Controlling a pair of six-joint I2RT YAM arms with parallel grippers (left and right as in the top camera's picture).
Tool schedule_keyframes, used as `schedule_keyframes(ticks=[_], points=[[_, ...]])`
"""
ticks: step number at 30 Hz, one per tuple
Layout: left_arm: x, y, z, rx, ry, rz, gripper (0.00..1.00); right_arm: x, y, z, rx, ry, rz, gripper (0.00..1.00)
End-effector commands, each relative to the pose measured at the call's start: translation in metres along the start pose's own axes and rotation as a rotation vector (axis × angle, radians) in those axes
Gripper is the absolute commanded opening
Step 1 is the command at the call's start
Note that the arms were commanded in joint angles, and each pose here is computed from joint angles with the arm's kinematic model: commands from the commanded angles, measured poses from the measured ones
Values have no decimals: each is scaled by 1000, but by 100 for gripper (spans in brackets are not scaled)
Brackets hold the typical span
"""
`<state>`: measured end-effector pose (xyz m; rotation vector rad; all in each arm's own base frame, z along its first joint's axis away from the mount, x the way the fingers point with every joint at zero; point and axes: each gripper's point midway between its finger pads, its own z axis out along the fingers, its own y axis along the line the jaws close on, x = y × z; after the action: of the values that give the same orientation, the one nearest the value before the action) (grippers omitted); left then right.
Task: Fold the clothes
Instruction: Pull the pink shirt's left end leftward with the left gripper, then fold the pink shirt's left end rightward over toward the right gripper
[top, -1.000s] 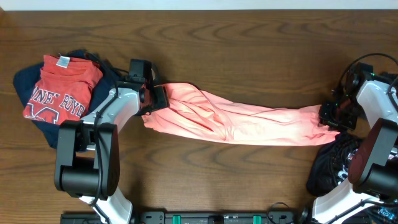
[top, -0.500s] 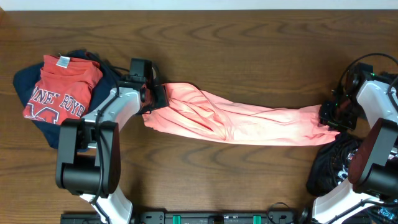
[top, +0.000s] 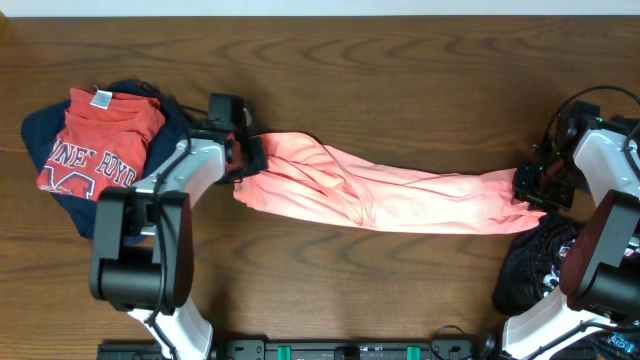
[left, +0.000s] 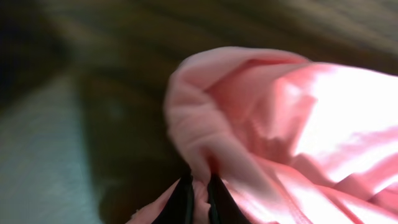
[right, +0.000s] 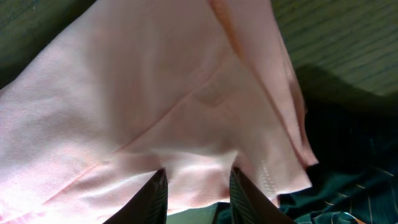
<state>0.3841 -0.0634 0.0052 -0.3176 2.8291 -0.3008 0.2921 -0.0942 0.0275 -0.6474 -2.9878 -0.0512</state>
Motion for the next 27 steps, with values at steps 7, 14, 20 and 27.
schedule_keyframes(ticks=[7, 14, 20, 27], points=[[-2, 20, -59, -93, -61, -58, 6, 4, -1, -2, -11, 9, 19, 31], [8, 30, -84, -156, -64, -65, 6, 7, 3, -2, -36, 19, 27, 34], [6, 22, -108, -122, -111, -56, 6, 6, 3, -3, -36, 17, 30, 42], [4, -56, -156, 112, -244, 58, 6, 4, 4, -3, -37, 9, 42, 43]])
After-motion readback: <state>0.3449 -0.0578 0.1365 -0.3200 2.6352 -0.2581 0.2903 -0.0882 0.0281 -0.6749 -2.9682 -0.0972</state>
